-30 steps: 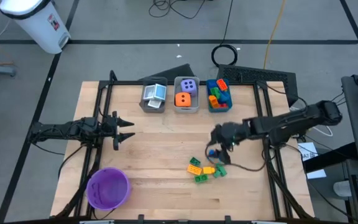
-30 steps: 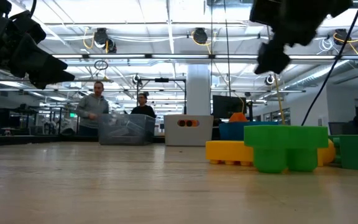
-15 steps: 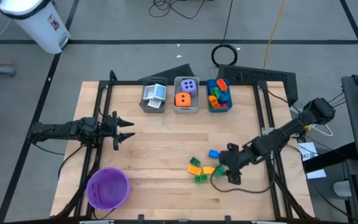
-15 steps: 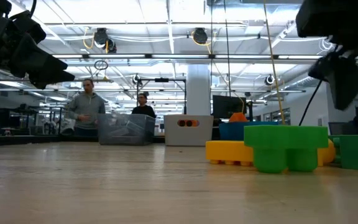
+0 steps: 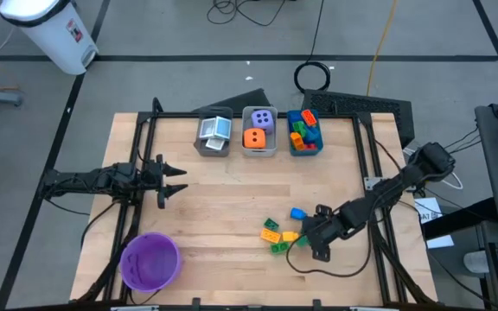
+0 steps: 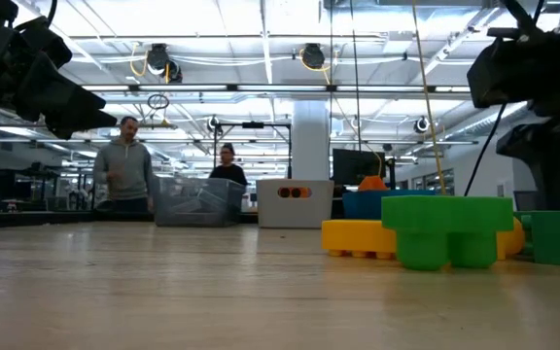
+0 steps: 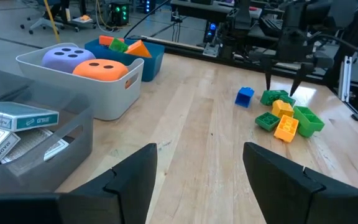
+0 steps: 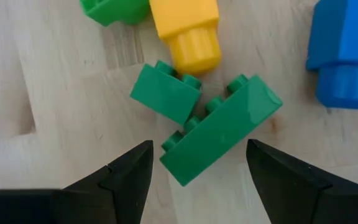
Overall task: Pick & Place Toys
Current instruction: Put the green game piece into the blue bin
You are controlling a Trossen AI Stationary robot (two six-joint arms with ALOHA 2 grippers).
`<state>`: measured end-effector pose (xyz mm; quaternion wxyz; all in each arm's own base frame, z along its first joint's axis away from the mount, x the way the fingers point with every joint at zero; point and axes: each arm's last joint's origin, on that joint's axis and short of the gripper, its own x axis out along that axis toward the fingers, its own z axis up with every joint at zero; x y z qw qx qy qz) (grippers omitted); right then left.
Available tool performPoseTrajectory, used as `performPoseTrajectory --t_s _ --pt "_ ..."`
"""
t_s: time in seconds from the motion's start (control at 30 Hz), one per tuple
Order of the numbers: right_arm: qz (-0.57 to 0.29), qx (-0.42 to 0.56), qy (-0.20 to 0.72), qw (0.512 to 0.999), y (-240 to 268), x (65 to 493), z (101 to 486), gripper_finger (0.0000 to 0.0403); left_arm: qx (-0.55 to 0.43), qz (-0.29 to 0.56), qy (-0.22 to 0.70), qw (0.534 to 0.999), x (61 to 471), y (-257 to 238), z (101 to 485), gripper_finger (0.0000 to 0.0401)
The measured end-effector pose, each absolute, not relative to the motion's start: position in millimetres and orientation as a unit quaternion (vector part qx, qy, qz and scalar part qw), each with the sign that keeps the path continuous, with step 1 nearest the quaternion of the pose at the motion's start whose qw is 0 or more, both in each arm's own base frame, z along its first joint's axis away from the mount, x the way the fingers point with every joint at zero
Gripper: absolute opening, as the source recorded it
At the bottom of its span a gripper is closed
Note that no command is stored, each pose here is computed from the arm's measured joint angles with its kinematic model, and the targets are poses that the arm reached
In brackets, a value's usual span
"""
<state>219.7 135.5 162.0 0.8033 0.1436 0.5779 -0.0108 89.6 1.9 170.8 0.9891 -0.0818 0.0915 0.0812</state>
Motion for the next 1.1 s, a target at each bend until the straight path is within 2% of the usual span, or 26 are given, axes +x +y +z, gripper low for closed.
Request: performPoseTrajectory --t_s 0.23,0.43,0.83,0.97,1.1 --pt "-0.033 0.158 0.577 0.8 129.7 222.7 161.0 0.0249 -0.082 0.081 0.091 0.989 89.6 1.9 170.9 0.0246" --pt "-0.089 0.141 0.575 0.801 115.1 224.4 158.8 0.0249 -0.082 0.081 0.092 0.989 89.6 1.9 170.8 0.0246" --pt "-0.083 0.15 0.553 0.815 99.9 224.9 140.4 0.0248 -0.082 0.081 0.092 0.989 89.6 1.9 170.8 0.0246" --pt "-0.087 0.151 0.554 0.814 97.4 224.2 138.6 0.023 -0.082 0.081 0.092 0.989 89.6 1.9 170.8 0.0246" --pt "-0.081 0.14 0.556 0.815 97.2 224.0 138.4 0.0194 -0.082 0.081 0.092 0.989 89.6 1.9 170.8 0.0246"
